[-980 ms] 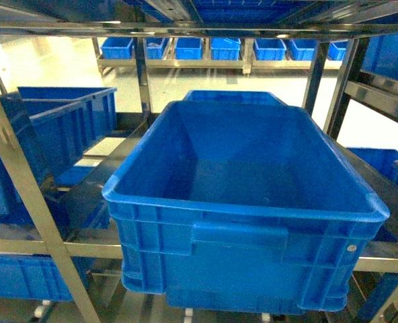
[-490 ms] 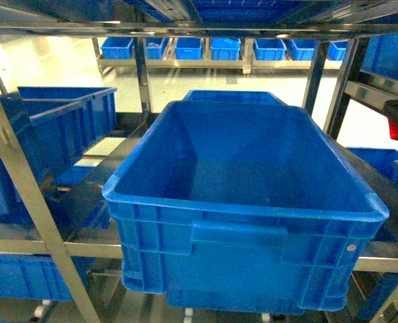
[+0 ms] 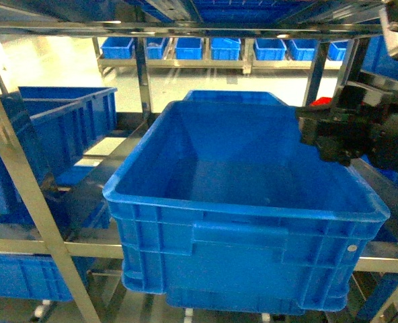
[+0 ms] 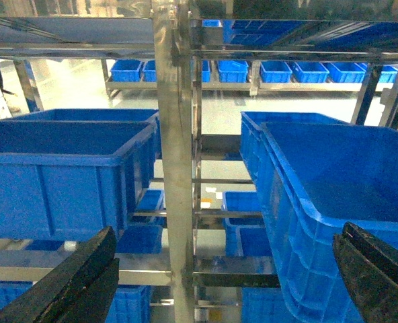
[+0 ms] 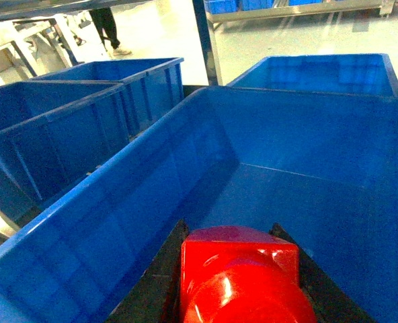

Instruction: Pick red block from blue box to shelf

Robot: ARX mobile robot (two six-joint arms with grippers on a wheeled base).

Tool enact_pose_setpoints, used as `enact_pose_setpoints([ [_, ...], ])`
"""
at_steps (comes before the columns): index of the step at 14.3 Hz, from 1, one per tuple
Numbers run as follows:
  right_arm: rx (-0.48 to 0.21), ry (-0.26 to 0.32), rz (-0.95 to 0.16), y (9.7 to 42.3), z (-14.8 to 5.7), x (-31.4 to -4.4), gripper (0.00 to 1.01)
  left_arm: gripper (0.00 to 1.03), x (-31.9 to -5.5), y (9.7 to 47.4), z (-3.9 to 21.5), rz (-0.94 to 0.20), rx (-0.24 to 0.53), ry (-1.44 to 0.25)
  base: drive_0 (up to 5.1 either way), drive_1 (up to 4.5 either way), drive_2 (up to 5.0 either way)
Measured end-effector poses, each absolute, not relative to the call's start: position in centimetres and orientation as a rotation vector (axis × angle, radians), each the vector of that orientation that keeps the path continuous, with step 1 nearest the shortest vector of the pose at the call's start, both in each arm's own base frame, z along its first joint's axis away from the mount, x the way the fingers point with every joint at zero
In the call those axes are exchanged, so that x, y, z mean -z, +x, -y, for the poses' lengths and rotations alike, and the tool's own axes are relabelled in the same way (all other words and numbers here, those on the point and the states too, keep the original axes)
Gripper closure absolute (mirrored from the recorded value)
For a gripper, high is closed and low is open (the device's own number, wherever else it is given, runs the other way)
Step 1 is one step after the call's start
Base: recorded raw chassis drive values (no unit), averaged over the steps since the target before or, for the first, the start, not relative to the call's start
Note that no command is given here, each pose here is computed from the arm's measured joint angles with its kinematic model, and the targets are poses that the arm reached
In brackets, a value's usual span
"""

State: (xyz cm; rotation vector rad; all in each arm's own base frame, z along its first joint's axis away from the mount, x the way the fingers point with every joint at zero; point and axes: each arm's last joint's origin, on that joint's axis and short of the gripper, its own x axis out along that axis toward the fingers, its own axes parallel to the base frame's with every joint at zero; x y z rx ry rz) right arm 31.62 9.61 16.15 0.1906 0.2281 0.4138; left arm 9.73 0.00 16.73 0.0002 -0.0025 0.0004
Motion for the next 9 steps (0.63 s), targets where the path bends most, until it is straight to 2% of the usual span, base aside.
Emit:
enact_pose_setpoints([
  [3, -0.429, 0.171, -0.254, 34.4, -10.5, -15.9, 0.74, 0.05, -16.7, 9.7, 0.0, 0.002, 0.000, 0.000, 0.0, 0.00, 0.0],
  [6, -0.451, 0.176, -0.258, 35.1, -10.7, -16.0, 0.74, 0.05, -16.7, 9.7, 0.0, 0.002, 0.000, 0.000, 0.0, 0.00, 0.0],
  [8, -0.455, 0.186, -0.318, 35.5, -10.9, -14.3, 0.74, 0.05, -16.7, 9.7, 0.0, 0.002, 0.000, 0.000, 0.0, 0.00, 0.0],
  [9, -0.462, 0.188, -0.306, 35.6, -10.9, -14.5, 0.74, 0.05, -16.7, 9.7, 0.0, 0.002, 0.000, 0.000, 0.0, 0.00, 0.0],
])
